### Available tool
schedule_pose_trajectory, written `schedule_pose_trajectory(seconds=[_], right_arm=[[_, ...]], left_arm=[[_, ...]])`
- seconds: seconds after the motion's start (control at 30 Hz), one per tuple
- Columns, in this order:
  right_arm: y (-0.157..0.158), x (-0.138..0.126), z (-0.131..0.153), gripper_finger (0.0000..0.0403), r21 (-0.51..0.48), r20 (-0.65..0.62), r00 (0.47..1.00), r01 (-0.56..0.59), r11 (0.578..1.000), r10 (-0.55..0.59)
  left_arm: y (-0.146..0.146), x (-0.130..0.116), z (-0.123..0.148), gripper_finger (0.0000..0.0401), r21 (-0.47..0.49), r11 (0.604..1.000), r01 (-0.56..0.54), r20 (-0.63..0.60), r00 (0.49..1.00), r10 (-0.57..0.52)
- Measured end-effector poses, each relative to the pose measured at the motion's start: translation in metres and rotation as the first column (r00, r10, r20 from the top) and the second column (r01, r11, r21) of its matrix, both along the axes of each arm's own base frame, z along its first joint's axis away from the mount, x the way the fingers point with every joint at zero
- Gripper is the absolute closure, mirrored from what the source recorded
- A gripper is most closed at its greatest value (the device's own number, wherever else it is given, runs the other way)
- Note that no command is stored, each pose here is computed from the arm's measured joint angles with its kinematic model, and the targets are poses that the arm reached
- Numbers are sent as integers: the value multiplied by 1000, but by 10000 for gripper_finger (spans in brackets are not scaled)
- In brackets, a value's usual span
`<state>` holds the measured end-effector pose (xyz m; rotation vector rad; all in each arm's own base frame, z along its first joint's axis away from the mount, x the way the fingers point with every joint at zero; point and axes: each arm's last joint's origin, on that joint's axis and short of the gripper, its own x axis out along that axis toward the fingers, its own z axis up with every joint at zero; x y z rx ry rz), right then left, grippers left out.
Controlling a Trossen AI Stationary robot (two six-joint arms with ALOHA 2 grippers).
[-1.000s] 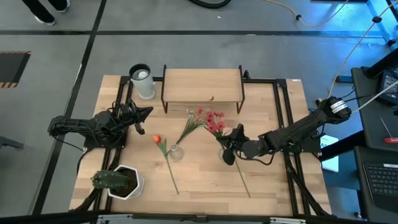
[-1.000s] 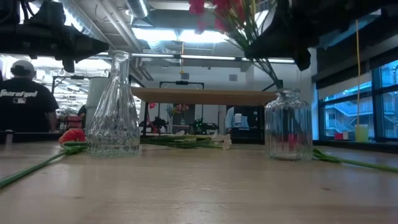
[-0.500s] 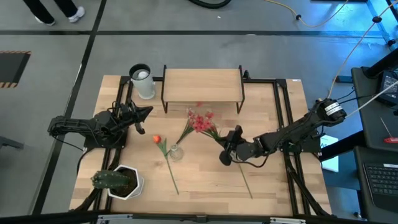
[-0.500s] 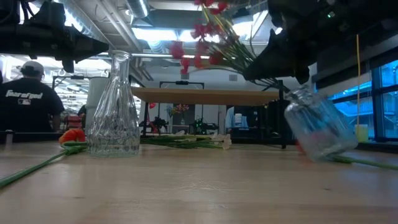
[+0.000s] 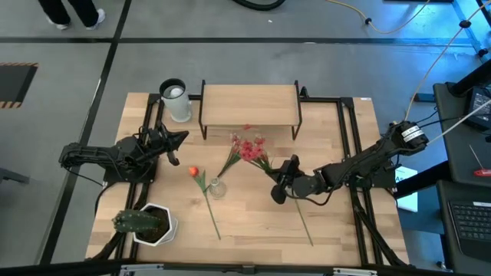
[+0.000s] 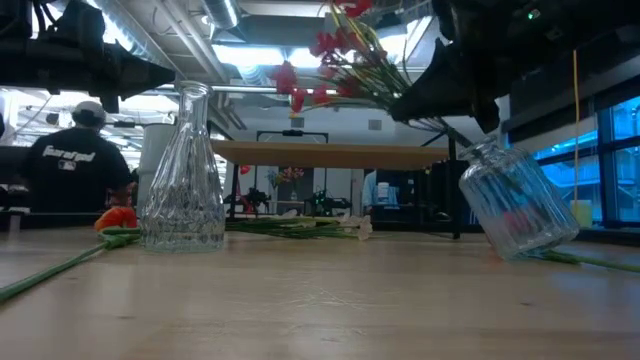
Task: Pick and place flowers into a vace then onto a shelf
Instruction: Put the red flowers into the right transparent vase
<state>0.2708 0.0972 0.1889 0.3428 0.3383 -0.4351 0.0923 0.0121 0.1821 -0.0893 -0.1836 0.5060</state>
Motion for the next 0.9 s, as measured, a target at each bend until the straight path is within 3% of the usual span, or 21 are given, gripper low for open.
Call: schedule_pose_trajectory(seconds=[0.27,0.57,0.9], right_arm=[[8,-12,15,399,-15,48,999,26,1000,-25],[23,-28,6,399,32,-1,999,50,998,-50],[34,-39,5,399,11,52,991,124,992,-125]], left_arm=[[0,0,0,397,-1,1000,-12,-1,1000,12],[1,0,0,397,28,999,-33,-18,999,34],[1,-1,0,397,30,998,-50,-21,998,51]])
